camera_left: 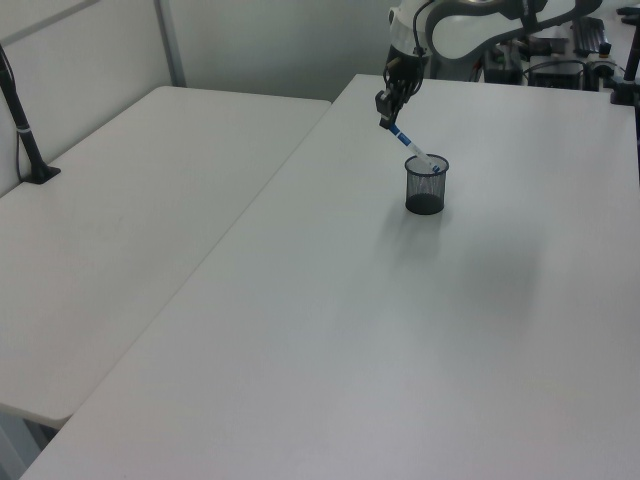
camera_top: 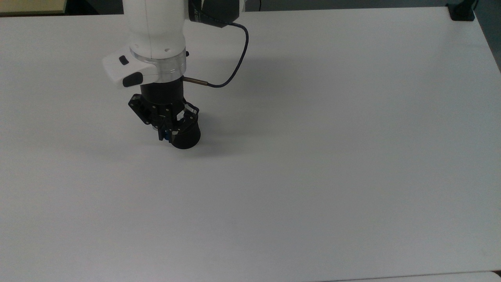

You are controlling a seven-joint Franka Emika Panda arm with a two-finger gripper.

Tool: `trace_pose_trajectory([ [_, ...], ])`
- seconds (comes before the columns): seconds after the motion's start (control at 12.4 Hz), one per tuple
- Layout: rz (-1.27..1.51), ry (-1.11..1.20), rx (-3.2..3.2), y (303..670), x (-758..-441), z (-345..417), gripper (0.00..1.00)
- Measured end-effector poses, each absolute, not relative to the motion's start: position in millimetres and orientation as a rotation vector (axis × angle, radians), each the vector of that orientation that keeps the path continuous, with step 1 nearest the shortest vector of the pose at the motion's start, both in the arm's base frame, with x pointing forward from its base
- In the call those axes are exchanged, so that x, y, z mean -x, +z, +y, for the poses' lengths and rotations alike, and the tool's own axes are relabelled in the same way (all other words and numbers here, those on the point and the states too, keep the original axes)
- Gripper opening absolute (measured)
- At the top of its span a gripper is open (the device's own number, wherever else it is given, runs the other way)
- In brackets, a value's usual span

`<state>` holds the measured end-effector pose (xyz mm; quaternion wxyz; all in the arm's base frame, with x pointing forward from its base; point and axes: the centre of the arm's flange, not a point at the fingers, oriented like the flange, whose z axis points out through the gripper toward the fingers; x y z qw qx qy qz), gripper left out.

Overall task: Insert the marker
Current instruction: 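Lower the marker into the mesh cup, then open the gripper and raise it away from the cup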

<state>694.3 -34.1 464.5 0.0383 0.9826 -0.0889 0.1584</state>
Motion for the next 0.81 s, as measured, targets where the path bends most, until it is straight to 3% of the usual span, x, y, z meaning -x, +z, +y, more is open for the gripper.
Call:
trace_pose_trajectory([
  [0.49, -0.252, 0.456, -3.001, 454.8, -692.4, -31.7, 0.17],
  [0.65, -0.246, 0.424, -2.998, 451.9, -690.3, -41.8, 0.22],
  [0.81, -0.231, 0.35, -3.003, 448.3, -685.4, -50.3, 0.34],
])
